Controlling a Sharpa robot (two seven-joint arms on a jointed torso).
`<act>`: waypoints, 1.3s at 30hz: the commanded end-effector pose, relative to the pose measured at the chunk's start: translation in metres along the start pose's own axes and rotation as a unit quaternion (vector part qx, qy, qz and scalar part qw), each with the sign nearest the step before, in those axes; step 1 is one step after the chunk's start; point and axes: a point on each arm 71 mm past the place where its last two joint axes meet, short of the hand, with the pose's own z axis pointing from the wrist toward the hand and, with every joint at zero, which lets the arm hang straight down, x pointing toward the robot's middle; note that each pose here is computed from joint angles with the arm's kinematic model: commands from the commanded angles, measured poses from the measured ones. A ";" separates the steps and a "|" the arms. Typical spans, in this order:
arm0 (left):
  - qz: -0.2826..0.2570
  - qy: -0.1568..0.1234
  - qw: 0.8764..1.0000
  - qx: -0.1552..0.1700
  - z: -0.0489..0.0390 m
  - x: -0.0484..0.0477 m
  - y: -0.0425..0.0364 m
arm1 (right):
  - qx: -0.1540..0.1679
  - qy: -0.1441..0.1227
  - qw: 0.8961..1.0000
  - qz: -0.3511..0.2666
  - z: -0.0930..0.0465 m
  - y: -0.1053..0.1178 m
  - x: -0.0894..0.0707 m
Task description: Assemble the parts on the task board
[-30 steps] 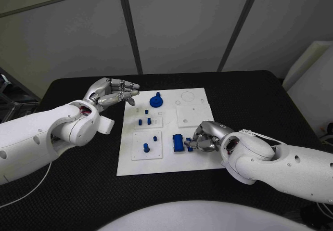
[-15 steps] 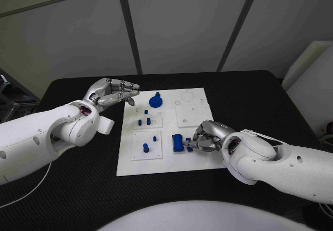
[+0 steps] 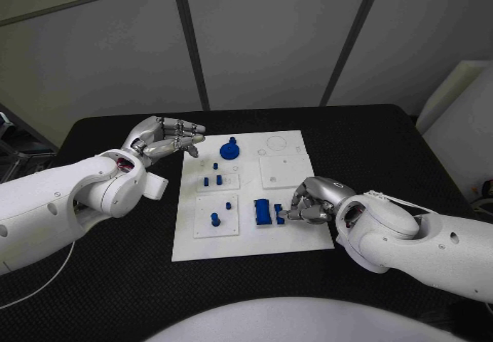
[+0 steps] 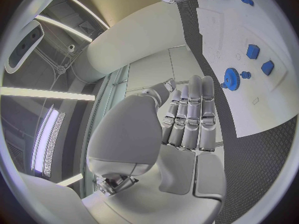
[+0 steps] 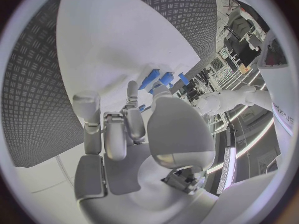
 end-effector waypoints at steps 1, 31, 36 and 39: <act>-0.002 0.005 1.000 0.002 0.0005 0.0008 -0.0010 | -0.030 -0.001 0.999 -0.020 -0.001 0.005 0.000; -0.002 0.003 1.000 0.001 0.0010 0.0003 0.0008 | -0.049 -0.011 0.998 -0.031 0.009 0.006 0.002; -0.002 0.004 1.000 0.001 0.0010 0.0004 0.0011 | -0.073 -0.040 0.997 0.009 0.006 0.008 -0.003; -0.002 0.003 1.000 0.003 0.0009 0.0003 0.0010 | -0.101 -0.053 0.993 0.044 0.003 0.008 -0.007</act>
